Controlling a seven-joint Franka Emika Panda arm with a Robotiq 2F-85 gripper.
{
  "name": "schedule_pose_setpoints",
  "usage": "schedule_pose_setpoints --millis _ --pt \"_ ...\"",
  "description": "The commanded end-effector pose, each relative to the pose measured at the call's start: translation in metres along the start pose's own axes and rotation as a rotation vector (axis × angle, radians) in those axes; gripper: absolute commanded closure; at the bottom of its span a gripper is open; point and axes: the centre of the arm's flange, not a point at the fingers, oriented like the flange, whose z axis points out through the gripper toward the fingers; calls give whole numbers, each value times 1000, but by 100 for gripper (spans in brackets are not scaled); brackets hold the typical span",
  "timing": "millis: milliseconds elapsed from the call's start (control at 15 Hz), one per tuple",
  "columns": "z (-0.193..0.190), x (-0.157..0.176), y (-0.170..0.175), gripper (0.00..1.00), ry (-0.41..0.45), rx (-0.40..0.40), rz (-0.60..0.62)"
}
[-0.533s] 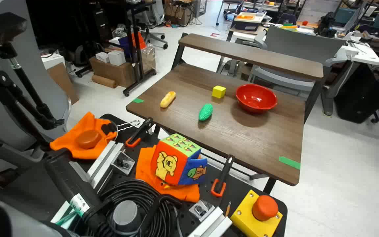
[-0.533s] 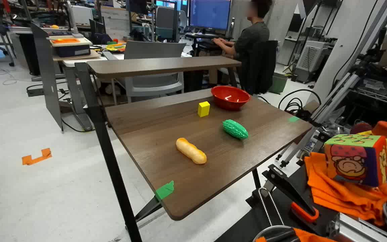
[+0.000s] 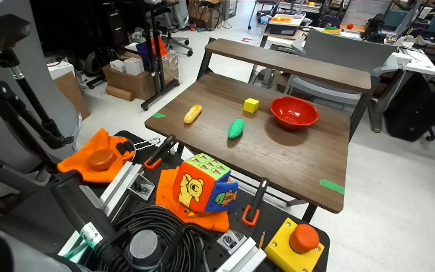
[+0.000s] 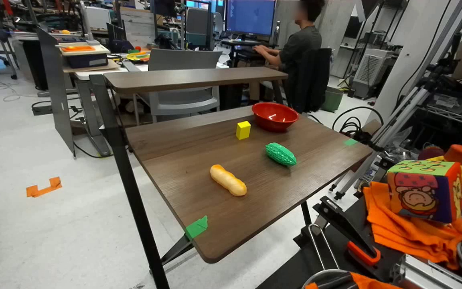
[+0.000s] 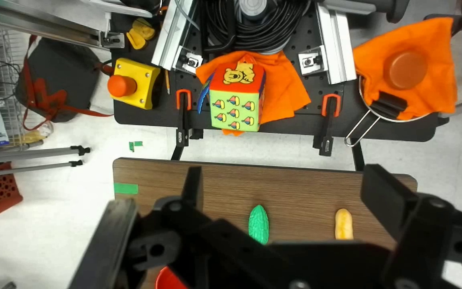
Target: Move the green object to the right
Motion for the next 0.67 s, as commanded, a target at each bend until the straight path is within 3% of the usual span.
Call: schedule_pose_setpoints --millis 0,267,600 --pt "7 13 -3 0 -3 -9 23" --pt "41 77 3 0 -35 18 58" --pt "115 171 20 0 -89 67 222"
